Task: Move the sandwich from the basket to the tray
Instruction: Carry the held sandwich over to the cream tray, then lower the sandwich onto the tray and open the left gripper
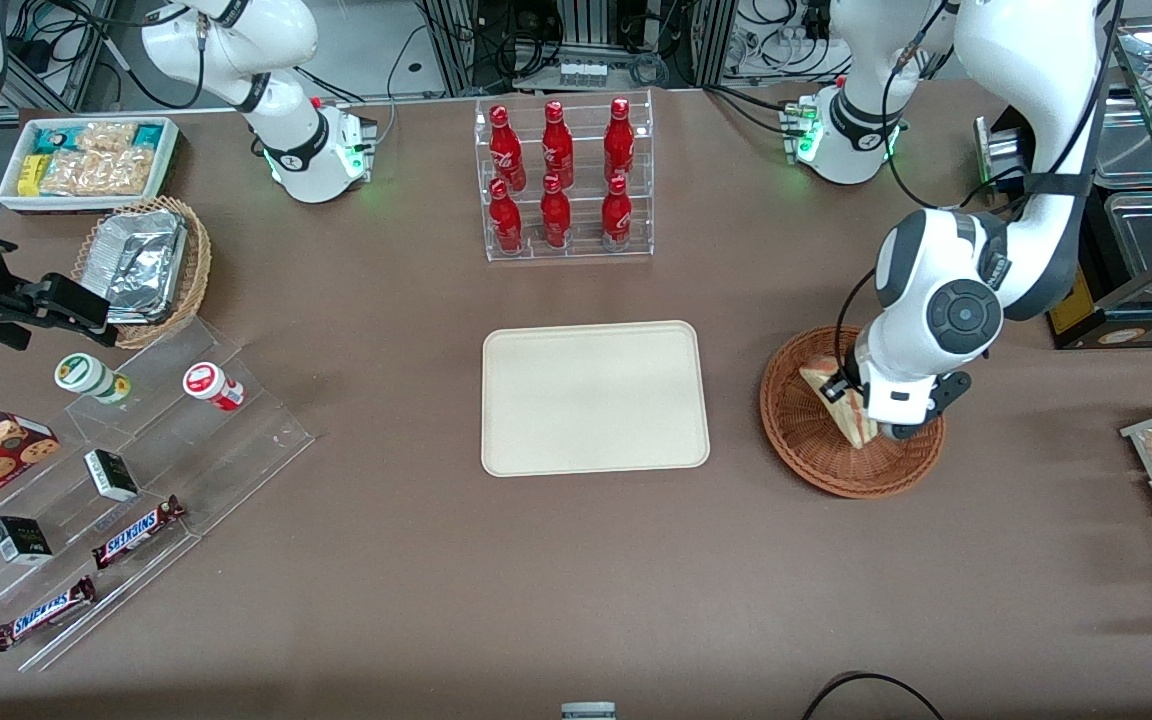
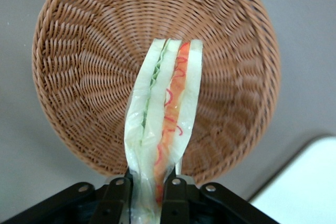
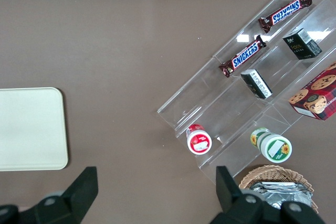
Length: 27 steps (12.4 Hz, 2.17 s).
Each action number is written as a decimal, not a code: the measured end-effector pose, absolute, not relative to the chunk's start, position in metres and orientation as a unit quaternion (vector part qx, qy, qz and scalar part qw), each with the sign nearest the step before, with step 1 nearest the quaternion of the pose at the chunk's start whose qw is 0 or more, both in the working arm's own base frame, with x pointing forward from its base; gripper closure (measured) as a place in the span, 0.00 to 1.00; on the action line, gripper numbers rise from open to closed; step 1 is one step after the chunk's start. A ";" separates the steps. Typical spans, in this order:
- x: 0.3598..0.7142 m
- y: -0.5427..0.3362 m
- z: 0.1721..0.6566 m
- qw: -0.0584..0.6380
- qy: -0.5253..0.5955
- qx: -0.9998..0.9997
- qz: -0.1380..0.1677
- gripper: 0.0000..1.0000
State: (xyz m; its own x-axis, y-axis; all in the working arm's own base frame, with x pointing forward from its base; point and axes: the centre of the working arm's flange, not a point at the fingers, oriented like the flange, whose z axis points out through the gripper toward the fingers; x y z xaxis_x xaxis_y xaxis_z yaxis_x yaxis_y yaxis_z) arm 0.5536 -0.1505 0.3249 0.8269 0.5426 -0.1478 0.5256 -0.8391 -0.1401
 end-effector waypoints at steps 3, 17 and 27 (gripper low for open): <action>0.551 -0.187 0.349 0.048 -0.192 -0.974 0.111 0.85; 0.505 -0.461 0.294 -0.003 -0.113 -0.989 0.090 0.86; 0.492 -0.511 0.249 -0.015 -0.133 -0.988 0.076 0.86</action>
